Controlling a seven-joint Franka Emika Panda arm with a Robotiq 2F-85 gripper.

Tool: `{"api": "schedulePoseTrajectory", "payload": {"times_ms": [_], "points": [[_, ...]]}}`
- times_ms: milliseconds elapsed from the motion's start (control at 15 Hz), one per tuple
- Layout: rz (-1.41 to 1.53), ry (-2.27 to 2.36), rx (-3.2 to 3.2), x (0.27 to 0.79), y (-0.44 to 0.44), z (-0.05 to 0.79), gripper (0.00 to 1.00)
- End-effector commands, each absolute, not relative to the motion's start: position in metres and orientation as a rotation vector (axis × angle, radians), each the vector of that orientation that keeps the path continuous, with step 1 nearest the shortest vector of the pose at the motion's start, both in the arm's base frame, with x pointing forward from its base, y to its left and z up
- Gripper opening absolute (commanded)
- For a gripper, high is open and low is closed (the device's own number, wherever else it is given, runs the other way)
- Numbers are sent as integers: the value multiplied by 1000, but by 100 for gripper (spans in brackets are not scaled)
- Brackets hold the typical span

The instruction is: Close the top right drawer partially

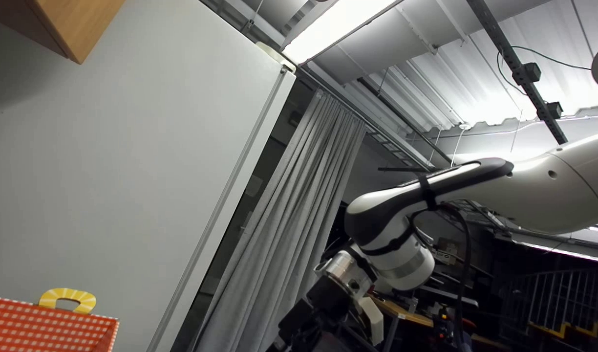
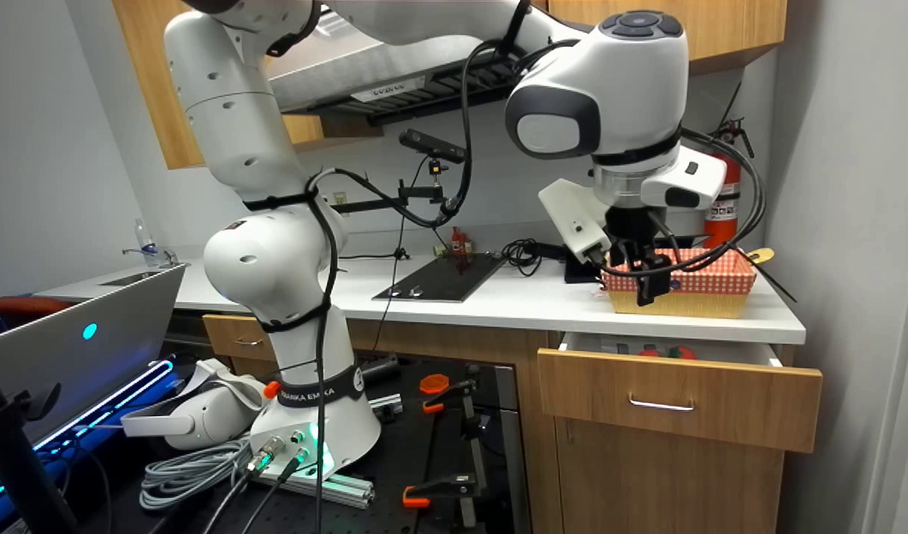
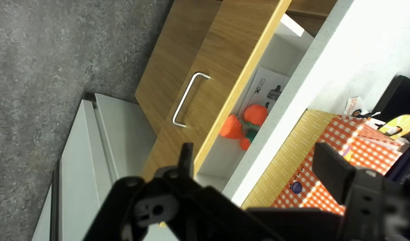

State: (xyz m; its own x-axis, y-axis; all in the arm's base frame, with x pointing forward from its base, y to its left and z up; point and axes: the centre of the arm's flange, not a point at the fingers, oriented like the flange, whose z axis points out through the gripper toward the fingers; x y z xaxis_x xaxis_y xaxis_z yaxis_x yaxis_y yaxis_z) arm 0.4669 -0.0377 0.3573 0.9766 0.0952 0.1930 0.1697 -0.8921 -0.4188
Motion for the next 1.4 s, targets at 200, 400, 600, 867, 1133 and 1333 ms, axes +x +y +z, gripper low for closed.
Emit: {"api": "schedulePoseTrajectory", "payload": {"times_ms": [200,400,600,867,1133,1333], "points": [[-336,-257,-2687,430,-39,372,100],[-350,-288,-2696,409,-40,381,100],[-320,-245,-2685,427,-41,373,100],[-327,-248,-2683,421,-40,375,100],[-324,-248,-2683,421,-40,374,100],[-324,-248,-2683,421,-40,374,100]]}}
